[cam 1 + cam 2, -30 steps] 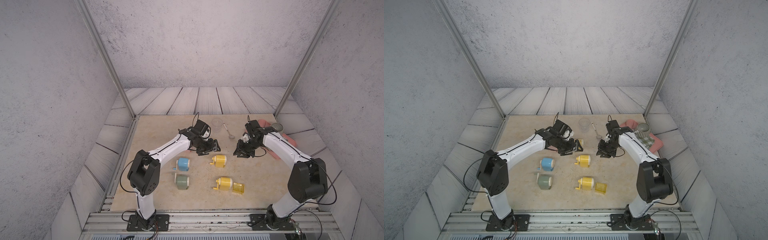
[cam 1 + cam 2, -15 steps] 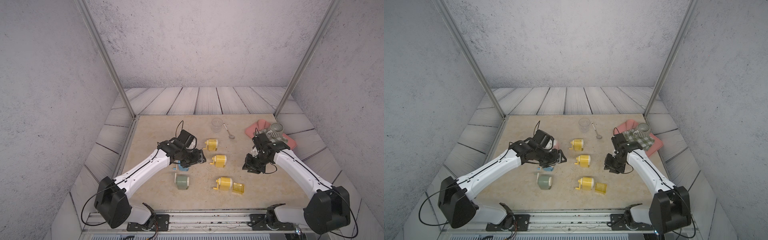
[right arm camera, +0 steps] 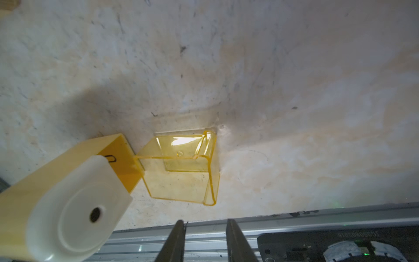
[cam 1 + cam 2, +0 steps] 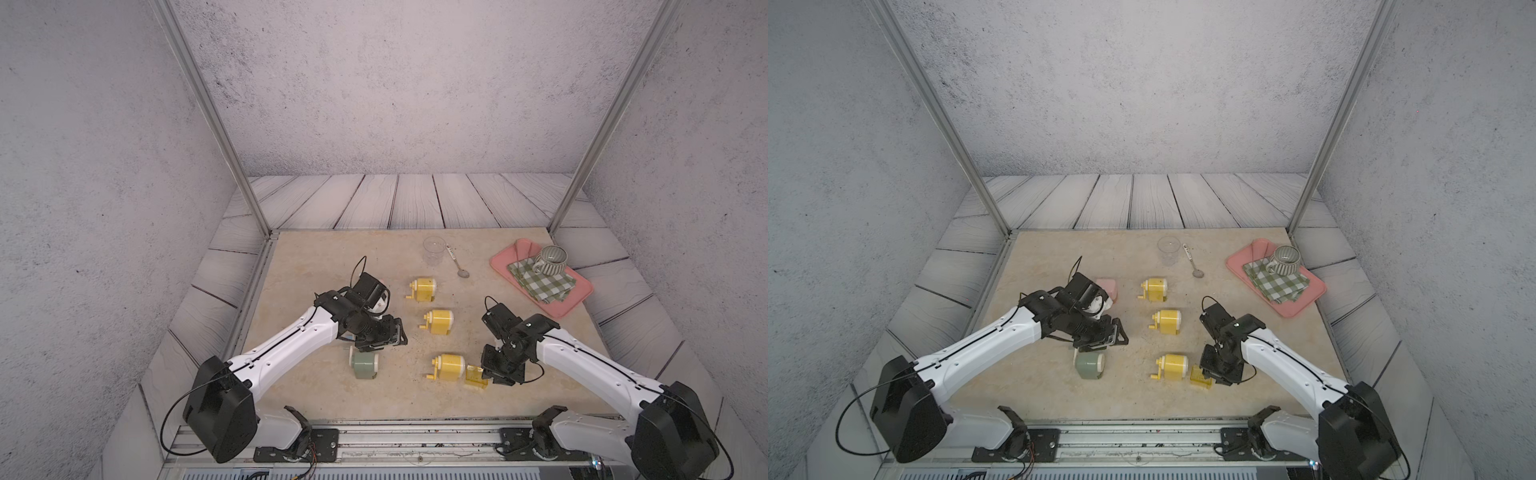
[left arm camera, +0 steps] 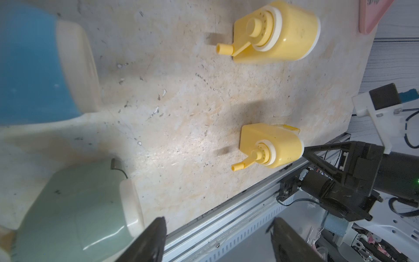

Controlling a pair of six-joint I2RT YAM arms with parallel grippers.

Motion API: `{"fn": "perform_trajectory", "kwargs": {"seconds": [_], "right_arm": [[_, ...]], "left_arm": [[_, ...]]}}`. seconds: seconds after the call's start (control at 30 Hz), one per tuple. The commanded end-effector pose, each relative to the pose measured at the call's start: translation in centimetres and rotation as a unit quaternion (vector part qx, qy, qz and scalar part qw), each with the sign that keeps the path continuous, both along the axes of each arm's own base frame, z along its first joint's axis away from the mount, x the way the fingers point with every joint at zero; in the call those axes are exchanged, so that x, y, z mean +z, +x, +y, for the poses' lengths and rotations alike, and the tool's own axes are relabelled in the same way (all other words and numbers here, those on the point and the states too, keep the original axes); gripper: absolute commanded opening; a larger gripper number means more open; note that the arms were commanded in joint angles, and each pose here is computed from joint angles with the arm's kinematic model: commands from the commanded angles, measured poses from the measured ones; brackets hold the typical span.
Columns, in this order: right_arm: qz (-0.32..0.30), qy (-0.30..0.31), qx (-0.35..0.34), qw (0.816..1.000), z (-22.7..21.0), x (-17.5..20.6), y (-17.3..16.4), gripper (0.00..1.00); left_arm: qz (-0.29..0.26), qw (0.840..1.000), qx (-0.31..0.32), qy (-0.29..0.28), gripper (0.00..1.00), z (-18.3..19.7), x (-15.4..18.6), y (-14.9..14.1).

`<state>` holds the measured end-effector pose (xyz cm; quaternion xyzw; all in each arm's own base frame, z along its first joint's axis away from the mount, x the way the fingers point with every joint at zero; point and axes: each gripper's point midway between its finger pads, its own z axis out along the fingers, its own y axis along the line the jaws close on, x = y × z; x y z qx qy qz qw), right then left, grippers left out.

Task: Put the tray back into the pencil sharpener
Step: Pick up the container from the center of the board.

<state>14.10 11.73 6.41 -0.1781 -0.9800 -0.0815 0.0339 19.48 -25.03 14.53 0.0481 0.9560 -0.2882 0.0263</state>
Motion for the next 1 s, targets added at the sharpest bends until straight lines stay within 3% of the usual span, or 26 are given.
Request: {"fn": "perform_trajectory", "kwargs": {"seconds": [0.0, 0.97], "right_arm": [[-0.024, -0.028, -0.037, 0.999, -1.0, 0.1, 0.7, 0.34], [-0.001, -0.03, -0.012, 0.999, -0.1, -2.6, 1.3, 0.24]], "left_arm": [[-0.009, 1.0, -0.026, -0.014, 0.76, 0.0, 0.9, -0.9], [-0.002, 1.0, -0.026, -0.013, 0.75, -1.0, 0.0, 0.3]]}}
